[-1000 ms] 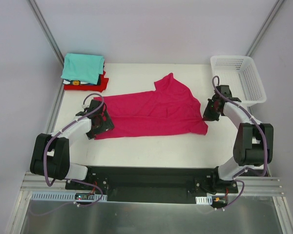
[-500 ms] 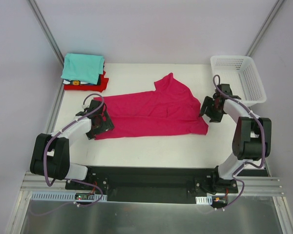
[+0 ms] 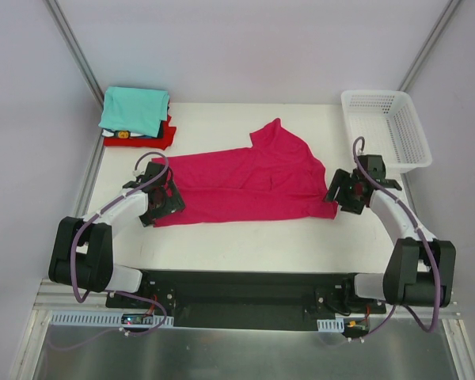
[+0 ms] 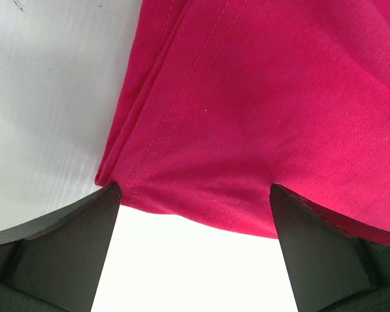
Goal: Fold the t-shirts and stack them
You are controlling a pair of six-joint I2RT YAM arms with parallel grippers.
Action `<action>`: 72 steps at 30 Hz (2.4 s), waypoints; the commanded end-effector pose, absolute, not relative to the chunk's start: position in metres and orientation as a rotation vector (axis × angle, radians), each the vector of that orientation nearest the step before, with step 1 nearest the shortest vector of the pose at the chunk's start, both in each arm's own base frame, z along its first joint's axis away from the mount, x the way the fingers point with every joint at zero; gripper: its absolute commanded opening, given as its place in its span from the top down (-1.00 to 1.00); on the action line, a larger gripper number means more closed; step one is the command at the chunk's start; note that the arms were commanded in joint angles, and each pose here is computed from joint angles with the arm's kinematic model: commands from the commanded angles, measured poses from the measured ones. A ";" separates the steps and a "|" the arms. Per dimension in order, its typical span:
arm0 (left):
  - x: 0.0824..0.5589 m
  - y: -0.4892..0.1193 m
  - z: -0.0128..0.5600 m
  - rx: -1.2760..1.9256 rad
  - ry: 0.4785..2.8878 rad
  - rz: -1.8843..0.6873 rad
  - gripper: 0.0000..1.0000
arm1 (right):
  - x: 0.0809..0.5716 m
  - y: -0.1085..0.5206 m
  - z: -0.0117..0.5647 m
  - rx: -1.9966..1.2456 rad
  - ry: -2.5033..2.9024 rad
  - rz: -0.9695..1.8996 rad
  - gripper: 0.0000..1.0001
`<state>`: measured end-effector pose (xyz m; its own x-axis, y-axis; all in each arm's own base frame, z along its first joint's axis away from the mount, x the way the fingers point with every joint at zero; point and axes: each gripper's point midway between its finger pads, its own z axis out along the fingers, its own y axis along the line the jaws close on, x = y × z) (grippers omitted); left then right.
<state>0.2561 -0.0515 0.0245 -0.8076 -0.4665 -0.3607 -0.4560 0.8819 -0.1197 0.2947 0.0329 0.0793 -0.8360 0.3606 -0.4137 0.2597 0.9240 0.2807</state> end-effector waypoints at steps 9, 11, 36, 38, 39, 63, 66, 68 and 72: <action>0.257 -0.049 0.035 -0.694 2.646 -0.054 -0.98 | 0.265 0.047 0.056 0.448 2.637 0.396 -0.14; 0.258 -0.050 0.035 -0.694 2.645 -0.057 -0.98 | 0.271 0.046 0.056 0.447 2.634 0.387 -0.14; 0.257 -0.051 0.035 -0.690 2.649 -0.068 -0.98 | 0.291 0.040 0.048 0.420 2.618 0.353 -0.05; 0.257 -0.051 0.035 -0.688 2.651 -0.067 -0.98 | 0.292 0.040 0.046 0.424 2.623 0.353 0.04; 0.257 -0.051 0.035 -0.690 2.651 -0.067 -0.98 | 0.292 0.041 0.046 0.425 2.622 0.355 0.12; 0.255 -0.050 0.034 -0.690 2.650 -0.058 -0.98 | 0.290 -0.007 0.060 0.571 2.593 0.126 0.98; 0.255 -0.049 0.033 -0.688 2.651 -0.055 -0.98 | 0.292 -0.006 0.058 0.574 2.599 0.135 0.98; 0.255 -0.049 0.034 -0.688 2.651 -0.055 -0.98 | 0.293 -0.006 0.057 0.572 2.603 0.144 0.98; 0.256 -0.050 0.034 -0.688 2.652 -0.057 -0.98 | 0.290 -0.002 0.049 0.573 2.639 0.166 0.71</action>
<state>0.2560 -0.0529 0.0270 -0.8068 -0.4670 -0.3620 -0.4524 0.8823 -0.1300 0.2845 0.0004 0.0459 -0.8207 0.4146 -0.3931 0.3627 0.9097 0.2022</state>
